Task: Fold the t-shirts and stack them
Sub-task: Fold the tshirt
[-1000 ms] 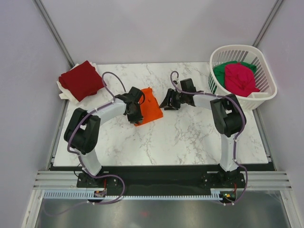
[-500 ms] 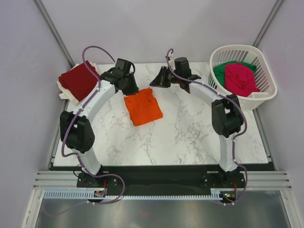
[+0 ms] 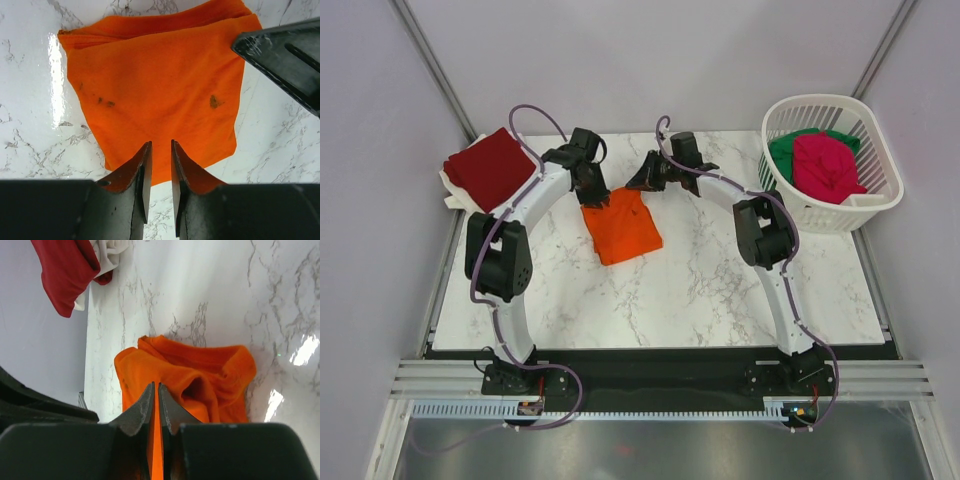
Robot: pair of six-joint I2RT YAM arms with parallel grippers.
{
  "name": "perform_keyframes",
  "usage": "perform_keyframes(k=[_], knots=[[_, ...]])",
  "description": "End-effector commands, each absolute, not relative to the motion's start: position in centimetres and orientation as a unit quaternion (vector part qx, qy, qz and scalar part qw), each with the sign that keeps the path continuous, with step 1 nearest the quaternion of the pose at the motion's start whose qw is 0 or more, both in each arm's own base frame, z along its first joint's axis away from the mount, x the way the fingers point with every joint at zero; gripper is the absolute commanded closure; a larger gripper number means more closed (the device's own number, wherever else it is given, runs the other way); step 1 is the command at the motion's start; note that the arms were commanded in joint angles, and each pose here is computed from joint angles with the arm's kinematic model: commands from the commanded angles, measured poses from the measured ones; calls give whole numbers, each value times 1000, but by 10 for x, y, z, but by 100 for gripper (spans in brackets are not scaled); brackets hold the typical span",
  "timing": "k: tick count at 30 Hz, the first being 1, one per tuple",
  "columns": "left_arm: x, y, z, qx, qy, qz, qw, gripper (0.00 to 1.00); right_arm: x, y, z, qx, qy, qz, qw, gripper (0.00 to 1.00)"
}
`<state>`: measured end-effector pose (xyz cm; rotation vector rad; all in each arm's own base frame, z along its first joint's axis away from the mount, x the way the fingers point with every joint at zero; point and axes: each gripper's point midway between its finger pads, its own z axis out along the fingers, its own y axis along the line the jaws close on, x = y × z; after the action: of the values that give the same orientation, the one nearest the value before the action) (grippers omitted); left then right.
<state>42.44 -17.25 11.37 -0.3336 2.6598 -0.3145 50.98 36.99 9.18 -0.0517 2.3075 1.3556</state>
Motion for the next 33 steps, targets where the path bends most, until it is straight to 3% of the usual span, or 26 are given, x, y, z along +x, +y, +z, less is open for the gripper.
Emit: perform_keyframes(k=[1, 12, 24, 28, 29, 31, 32, 33], knots=[[433, -176, 132, -97, 957, -125, 243, 72, 532, 375, 98, -21, 822, 513, 245, 87], [469, -158, 102, -115, 959, -76, 248, 74, 556, 360, 44, 21, 826, 515, 228, 86], [492, -107, 20, -185, 963, -27, 193, 76, 552, 362, 31, 12, 818, 531, 219, 82], [496, -102, 29, -195, 960, -33, 201, 77, 555, 357, 34, 33, 811, 542, 220, 80], [496, -103, 35, -193, 959, -38, 205, 77, 556, 357, 37, 33, 809, 543, 221, 78], [499, -109, 61, -186, 955, -59, 225, 75, 558, 358, 50, 26, 804, 548, 229, 64], [499, -111, 72, -179, 954, -66, 233, 70, 561, 358, 64, 20, 799, 550, 241, 56], [498, -117, 82, -172, 953, -82, 238, 67, 561, 358, 70, 14, 800, 548, 245, 42]])
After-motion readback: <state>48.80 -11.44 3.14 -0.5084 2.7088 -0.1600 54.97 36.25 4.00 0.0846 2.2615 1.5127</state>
